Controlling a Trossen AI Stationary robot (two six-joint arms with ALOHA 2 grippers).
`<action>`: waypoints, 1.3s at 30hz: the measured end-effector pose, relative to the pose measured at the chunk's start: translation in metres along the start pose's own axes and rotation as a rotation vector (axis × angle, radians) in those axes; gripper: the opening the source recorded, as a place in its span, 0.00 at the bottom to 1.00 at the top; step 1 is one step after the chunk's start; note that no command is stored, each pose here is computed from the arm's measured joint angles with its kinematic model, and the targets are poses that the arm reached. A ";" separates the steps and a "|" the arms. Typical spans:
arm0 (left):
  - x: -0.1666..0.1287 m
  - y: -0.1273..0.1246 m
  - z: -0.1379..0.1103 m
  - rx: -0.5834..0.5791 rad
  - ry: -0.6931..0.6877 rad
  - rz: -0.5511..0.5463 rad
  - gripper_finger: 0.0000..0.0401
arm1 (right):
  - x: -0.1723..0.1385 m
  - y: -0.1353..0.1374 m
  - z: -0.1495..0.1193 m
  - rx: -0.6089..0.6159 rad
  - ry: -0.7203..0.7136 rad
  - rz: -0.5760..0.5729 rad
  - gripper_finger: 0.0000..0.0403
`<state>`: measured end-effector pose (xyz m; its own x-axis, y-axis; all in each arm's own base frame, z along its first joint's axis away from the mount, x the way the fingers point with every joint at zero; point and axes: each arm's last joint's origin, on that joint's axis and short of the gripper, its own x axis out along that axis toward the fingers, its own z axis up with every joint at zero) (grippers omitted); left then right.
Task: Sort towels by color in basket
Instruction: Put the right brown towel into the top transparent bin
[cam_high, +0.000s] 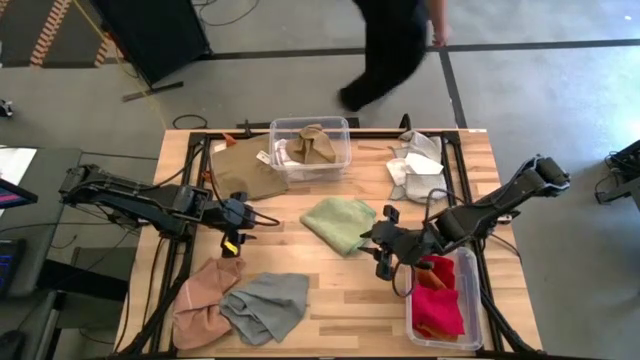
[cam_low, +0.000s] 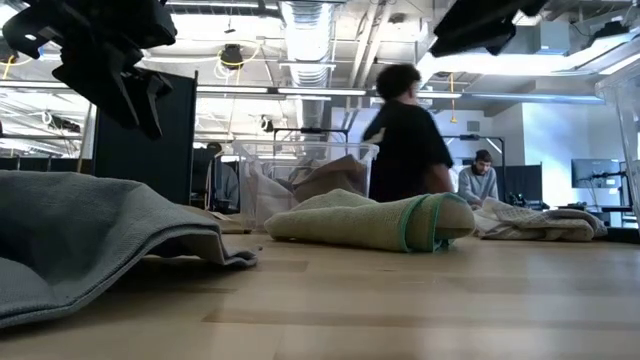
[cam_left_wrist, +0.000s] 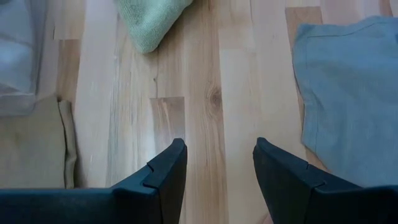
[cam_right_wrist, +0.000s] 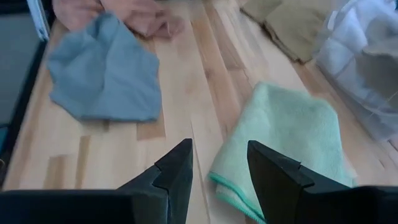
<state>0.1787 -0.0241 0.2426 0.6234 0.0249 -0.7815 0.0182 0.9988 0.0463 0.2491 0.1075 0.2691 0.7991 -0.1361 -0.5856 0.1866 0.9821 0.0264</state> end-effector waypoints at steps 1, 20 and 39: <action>0.000 0.000 0.000 -0.003 0.000 0.000 0.44 | 0.003 0.001 -0.002 -0.007 0.012 -0.006 0.45; 0.000 0.000 0.003 -0.010 -0.028 -0.002 0.44 | 0.014 0.005 -0.009 -0.029 0.061 -0.008 0.45; 0.000 0.000 0.003 -0.009 -0.027 -0.002 0.44 | 0.014 0.005 -0.009 -0.028 0.060 -0.007 0.45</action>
<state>0.1807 -0.0244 0.2442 0.6444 0.0218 -0.7644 0.0125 0.9992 0.0389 0.2563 0.1117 0.2542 0.7620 -0.1357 -0.6331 0.1752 0.9845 -0.0002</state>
